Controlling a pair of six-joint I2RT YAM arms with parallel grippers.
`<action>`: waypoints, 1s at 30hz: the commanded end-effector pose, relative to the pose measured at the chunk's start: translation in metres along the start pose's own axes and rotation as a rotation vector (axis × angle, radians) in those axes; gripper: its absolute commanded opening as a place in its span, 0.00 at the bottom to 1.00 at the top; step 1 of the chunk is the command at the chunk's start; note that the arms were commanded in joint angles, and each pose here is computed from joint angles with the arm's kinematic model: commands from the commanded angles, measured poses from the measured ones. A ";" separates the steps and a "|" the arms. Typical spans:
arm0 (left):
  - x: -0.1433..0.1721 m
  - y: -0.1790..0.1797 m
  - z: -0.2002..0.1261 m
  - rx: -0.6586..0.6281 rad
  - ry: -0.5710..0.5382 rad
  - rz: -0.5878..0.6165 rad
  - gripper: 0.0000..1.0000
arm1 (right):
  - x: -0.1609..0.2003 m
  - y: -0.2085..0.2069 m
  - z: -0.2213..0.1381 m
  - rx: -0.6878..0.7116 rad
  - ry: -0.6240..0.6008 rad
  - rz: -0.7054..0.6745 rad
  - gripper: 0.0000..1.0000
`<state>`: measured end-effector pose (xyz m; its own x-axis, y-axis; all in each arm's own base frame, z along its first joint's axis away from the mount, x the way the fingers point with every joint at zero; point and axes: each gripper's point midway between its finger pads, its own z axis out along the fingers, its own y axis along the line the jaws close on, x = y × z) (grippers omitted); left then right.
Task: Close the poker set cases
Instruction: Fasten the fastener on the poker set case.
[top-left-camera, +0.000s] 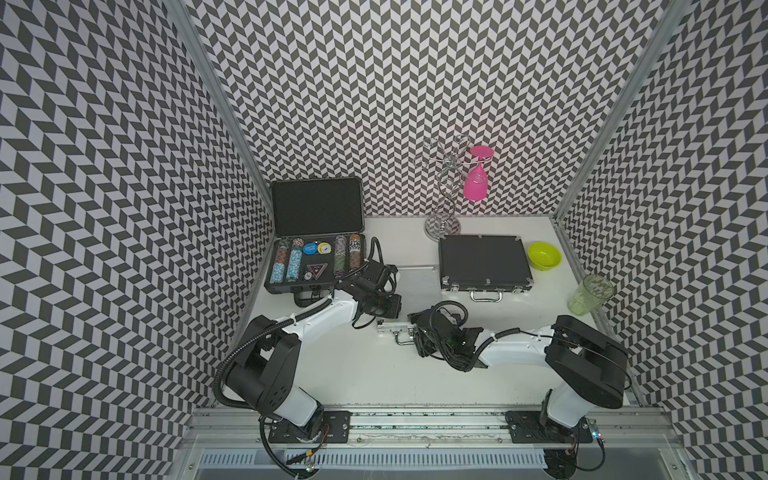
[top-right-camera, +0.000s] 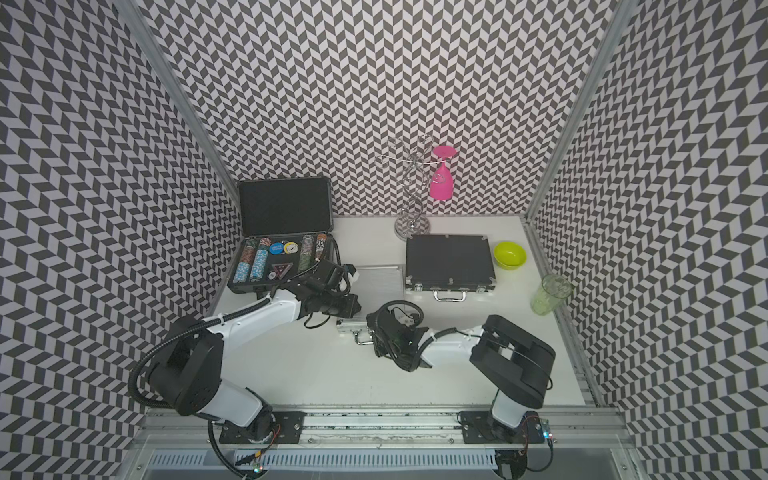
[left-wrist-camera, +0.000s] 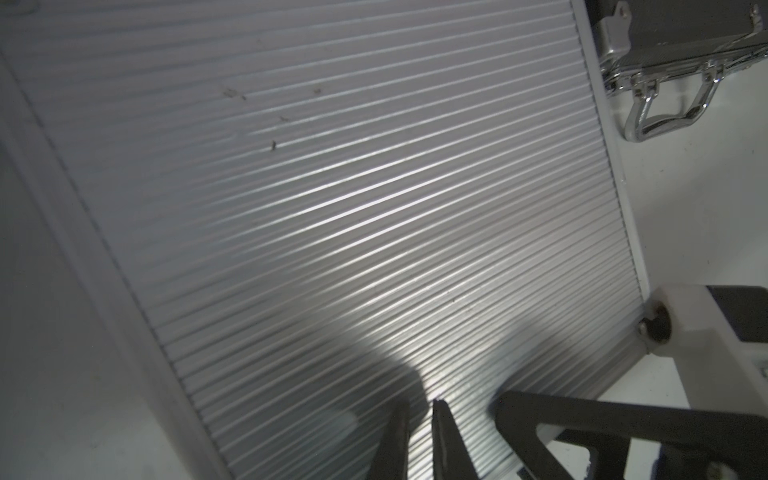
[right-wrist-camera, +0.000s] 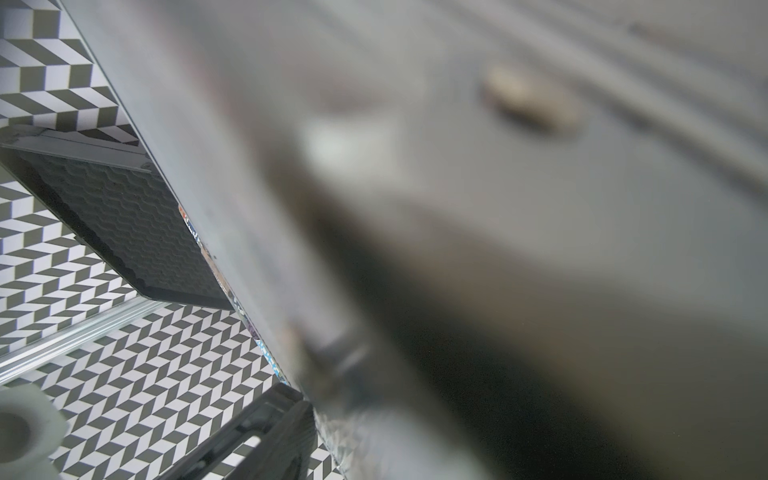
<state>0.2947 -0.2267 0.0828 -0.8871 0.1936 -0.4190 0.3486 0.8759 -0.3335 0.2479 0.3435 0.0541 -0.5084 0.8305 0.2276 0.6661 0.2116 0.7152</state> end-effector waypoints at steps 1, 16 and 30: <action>0.051 0.026 0.012 -0.088 0.174 -0.057 0.16 | 0.020 0.004 -0.008 -0.001 0.099 -0.005 0.76; 0.053 0.025 0.012 -0.088 0.178 -0.059 0.16 | 0.037 0.018 0.000 -0.051 0.152 0.034 0.76; 0.046 0.022 0.012 -0.080 0.160 -0.062 0.16 | 0.022 0.011 -0.033 -0.049 0.128 -0.015 0.77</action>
<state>0.2948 -0.2270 0.0829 -0.8921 0.1789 -0.4150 0.3351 0.8779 -0.3419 0.2253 0.3388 0.0747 -0.5706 0.7756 0.2698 0.6493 0.2249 0.7265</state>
